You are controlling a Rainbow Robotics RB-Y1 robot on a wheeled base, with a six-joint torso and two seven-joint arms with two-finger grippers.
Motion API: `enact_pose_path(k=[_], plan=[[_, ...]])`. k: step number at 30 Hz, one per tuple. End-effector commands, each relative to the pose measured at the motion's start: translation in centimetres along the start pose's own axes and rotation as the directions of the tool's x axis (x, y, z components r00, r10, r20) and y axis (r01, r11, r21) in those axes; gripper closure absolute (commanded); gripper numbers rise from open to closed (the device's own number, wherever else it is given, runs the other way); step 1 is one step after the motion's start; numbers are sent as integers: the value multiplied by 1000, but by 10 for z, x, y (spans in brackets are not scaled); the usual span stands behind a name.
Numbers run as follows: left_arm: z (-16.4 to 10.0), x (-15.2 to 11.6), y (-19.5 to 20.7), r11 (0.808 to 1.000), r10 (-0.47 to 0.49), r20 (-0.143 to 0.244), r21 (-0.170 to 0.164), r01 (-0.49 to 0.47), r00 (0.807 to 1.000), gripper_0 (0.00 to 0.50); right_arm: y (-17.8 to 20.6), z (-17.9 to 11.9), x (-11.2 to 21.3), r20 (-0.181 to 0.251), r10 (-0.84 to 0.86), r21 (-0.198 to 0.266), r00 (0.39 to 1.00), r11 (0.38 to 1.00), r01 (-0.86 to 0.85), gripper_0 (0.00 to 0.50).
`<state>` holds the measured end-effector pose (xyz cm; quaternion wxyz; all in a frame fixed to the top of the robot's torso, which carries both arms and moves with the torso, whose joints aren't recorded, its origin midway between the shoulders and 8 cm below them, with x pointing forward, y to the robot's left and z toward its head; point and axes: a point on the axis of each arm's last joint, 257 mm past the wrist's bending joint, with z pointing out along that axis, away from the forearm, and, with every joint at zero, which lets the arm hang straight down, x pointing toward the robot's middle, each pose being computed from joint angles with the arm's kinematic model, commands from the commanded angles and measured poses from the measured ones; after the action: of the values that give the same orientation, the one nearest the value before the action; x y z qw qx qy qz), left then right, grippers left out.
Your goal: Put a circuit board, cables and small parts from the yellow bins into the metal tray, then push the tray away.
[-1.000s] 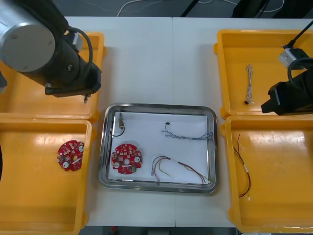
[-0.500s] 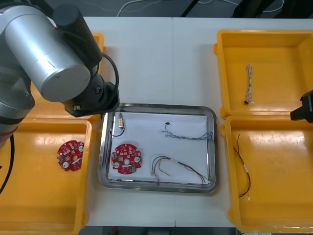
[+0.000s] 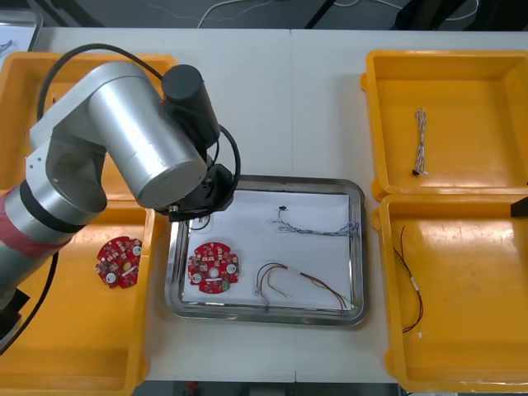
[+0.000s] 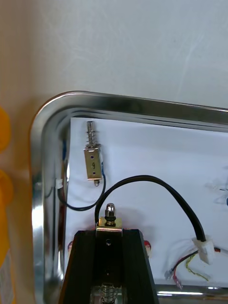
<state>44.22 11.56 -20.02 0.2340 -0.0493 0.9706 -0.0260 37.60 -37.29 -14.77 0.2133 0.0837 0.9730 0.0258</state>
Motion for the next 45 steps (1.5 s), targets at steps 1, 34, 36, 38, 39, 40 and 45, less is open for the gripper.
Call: enact_pose_path(k=[1,34,36,38,39,40,45], plan=[[7,-7,-37,998,49,34,34,-50,998,500,-19,-8,0,23,-11,53,1000,999,9,0],[48,-14,-49,986,162,46,-44,-160,986,500,-18,-4,4,14,-7,45,1000,999,6,0],[49,-14,-49,986,165,45,-45,-163,985,500,-18,-4,4,14,-7,45,1000,999,6,0],[49,-13,-50,986,162,45,-43,-160,986,500,-18,-4,4,14,-7,45,1000,999,6,0],[49,-13,-50,986,163,45,-44,-161,986,500,-18,-4,4,14,-7,45,1000,999,6,0],[49,-13,-50,986,161,44,-42,-160,986,500,-18,-4,4,14,-7,45,1000,999,6,0],[49,-13,-50,986,162,45,-44,-160,986,238,-18,-4,4,14,-7,45,1000,999,6,0]])
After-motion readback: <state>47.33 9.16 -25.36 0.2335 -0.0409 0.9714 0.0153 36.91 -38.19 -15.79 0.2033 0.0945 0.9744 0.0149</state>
